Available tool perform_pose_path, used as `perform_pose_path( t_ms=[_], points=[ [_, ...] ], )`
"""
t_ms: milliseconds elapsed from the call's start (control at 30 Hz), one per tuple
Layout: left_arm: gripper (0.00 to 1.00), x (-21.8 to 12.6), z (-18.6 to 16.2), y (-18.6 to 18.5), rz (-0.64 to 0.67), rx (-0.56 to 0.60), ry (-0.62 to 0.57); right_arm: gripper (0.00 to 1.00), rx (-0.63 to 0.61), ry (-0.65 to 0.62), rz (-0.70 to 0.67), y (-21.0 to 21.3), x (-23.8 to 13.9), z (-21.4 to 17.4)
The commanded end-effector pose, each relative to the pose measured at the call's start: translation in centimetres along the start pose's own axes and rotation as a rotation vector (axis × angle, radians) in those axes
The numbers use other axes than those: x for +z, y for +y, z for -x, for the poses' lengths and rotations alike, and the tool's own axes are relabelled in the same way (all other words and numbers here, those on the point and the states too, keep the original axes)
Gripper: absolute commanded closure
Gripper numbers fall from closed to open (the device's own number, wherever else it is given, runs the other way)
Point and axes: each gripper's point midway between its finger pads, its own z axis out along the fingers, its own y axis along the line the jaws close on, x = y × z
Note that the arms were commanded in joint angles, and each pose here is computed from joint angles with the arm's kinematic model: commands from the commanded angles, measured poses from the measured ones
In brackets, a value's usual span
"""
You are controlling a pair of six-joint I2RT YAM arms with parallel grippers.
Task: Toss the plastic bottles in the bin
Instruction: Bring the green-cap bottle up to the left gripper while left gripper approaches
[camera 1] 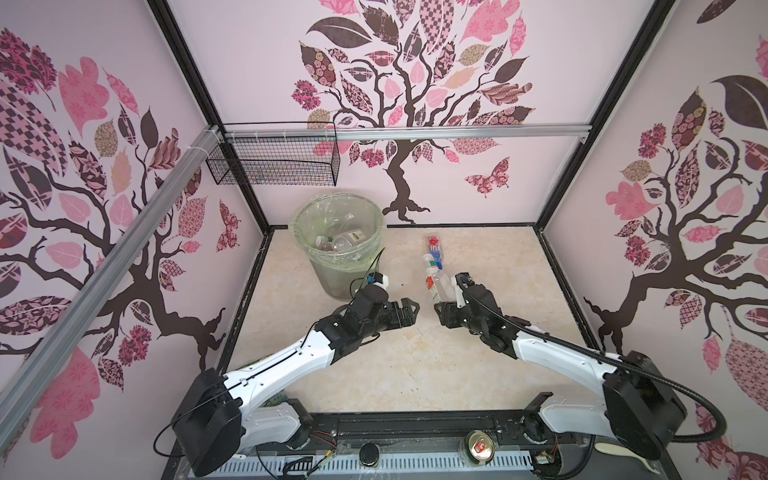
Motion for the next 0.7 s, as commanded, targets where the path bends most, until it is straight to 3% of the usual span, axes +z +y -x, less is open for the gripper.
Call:
perform_pose_path(
  t_ms=[0, 233, 667],
  points=[
    [0.02, 0.3, 3.8, -4.4, -0.094, -0.006, -0.086, 0.39, 0.006, -0.031, 0.037, 1.0, -1.8, 1.5],
    [0.02, 2.8, 5.2, -8.2, -0.166, -0.009, -0.081, 0.39, 0.046, -0.062, 0.092, 2.2, -3.7, 2.8],
    [0.02, 5.3, 6.4, -9.6, -0.158, -0.021, -0.108, 0.39, 0.068, -0.131, 0.204, 4.7, -7.2, 5.9]
  ],
)
